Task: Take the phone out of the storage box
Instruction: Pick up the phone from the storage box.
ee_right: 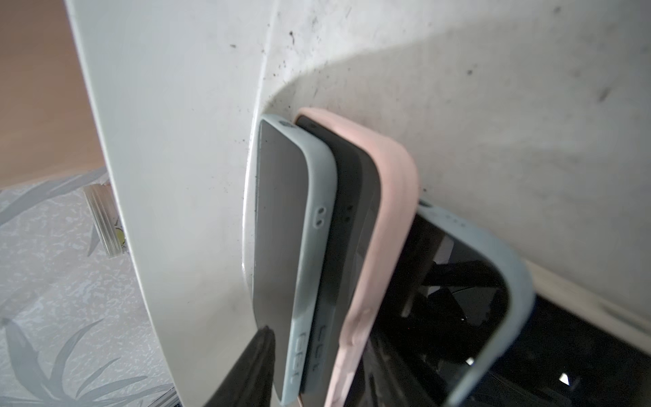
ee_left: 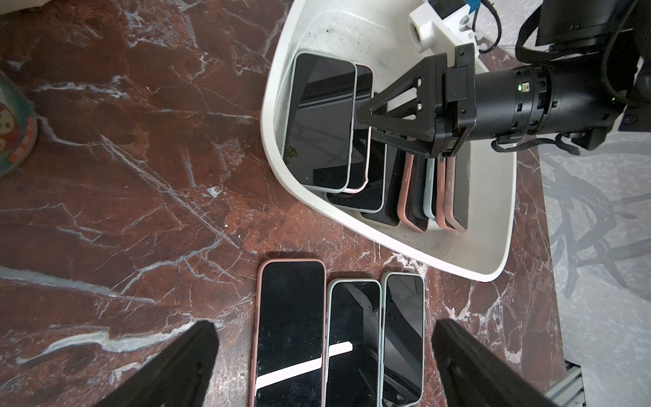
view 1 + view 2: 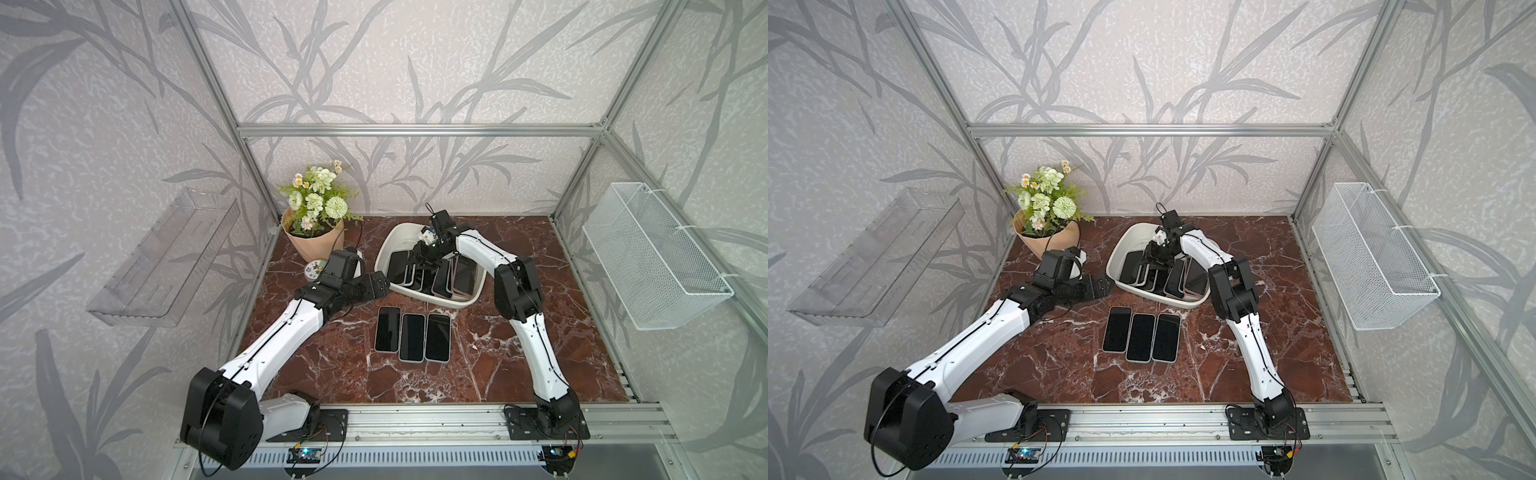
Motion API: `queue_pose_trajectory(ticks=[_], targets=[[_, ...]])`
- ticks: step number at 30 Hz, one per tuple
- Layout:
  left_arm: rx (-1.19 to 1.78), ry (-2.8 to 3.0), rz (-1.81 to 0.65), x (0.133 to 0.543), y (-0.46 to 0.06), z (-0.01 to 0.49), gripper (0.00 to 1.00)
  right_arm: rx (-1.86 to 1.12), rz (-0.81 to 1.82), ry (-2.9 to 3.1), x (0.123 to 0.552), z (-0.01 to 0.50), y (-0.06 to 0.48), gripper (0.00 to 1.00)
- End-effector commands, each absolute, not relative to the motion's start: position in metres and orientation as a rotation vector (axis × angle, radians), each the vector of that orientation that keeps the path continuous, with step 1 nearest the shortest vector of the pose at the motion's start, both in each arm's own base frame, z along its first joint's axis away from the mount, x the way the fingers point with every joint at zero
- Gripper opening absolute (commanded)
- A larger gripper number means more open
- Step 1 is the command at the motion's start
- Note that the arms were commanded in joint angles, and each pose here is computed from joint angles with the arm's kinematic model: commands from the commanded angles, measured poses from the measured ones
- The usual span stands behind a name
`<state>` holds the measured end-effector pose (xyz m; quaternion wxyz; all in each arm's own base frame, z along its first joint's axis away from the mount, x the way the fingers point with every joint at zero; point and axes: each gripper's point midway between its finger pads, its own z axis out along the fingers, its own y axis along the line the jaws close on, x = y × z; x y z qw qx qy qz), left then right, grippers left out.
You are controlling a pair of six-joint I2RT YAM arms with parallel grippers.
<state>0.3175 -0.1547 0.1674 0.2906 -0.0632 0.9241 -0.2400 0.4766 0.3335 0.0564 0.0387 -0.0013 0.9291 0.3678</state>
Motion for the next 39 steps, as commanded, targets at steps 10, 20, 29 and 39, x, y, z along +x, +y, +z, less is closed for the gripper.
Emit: queue_pose_trajectory(ticks=[10,20,29,39], targets=[[-0.163,2.475,-0.637,0.307,-0.143,0.164,1.00,0.098,1.266,2.774,0.479,0.038,0.343,0.23],[-0.179,2.465,-0.640,0.305,-0.138,0.167,1.00,0.084,1.214,2.757,0.479,0.051,0.336,0.18],[-0.189,2.451,-0.673,0.307,-0.142,0.171,1.00,0.036,0.960,2.681,0.483,0.106,0.291,0.15],[-0.204,2.425,-0.810,0.308,-0.158,0.173,1.00,0.068,0.976,2.588,0.468,0.156,0.243,0.13]])
